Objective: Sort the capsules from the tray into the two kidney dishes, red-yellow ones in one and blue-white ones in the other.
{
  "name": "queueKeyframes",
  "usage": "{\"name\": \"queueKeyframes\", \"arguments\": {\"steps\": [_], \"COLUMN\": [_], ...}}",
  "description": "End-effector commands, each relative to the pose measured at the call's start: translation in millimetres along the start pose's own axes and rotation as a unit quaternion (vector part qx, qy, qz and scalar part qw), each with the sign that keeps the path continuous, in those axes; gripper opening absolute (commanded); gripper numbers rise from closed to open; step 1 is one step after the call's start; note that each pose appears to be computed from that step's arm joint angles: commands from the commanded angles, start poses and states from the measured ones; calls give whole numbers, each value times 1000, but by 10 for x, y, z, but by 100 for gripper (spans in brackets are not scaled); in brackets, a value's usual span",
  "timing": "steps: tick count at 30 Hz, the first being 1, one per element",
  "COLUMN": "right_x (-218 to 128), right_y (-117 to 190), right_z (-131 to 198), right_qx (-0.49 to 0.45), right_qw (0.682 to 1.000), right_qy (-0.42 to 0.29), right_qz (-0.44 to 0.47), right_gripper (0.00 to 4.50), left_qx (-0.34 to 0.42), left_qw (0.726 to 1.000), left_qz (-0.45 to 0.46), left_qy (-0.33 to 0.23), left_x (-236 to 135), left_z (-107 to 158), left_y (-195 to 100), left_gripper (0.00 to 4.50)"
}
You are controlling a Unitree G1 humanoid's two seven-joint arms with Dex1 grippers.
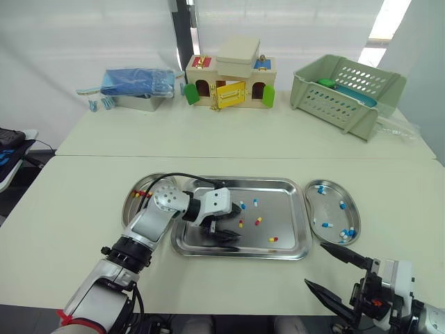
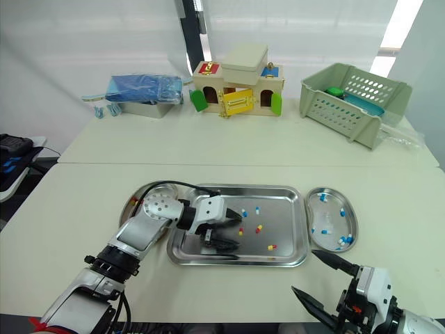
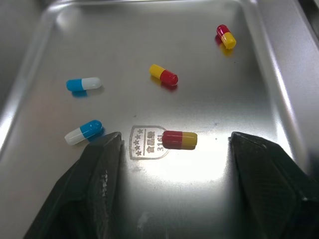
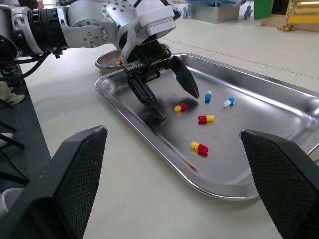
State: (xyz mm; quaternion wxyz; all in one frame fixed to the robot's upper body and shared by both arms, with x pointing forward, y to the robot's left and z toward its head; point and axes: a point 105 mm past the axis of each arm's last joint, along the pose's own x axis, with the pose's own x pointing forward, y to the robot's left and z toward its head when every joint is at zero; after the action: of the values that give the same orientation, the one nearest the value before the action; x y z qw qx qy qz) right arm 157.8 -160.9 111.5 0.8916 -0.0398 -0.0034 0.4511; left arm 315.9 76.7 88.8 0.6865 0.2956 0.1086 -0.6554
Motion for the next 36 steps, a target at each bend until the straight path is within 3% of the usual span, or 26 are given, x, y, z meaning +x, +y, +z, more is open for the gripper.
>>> {"name": "queueKeyframes", "arguments": {"steps": [1,4,21,23,36], "right_x": [-9,-21,-27,-27,-15], "right_y": [15,14,-5,7,41], "right_z": [60,36,-6,-8,8], "right_qx": [-8,-7,-5,-5,-4], "right_qw": [1000,1000,1000,1000,1000], "right_qy": [-11,-9,-6,-6,-7], "right_qz": [3,3,-2,-2,2], "right_gripper": [450,450,450,450,450], "left_qx": [12,14,18,22,25], "left_qw": [1000,1000,1000,1000,1000], "left_qz": [-8,-8,-20,-13,-3], "left_qy": [5,5,6,10,1], "left_x": [30,40,73,76,57], "left_z": [12,15,6,-4,56], "left_y": [-53,-61,-105,-95,-79], "left_gripper": [237,147,147,102,102]}}
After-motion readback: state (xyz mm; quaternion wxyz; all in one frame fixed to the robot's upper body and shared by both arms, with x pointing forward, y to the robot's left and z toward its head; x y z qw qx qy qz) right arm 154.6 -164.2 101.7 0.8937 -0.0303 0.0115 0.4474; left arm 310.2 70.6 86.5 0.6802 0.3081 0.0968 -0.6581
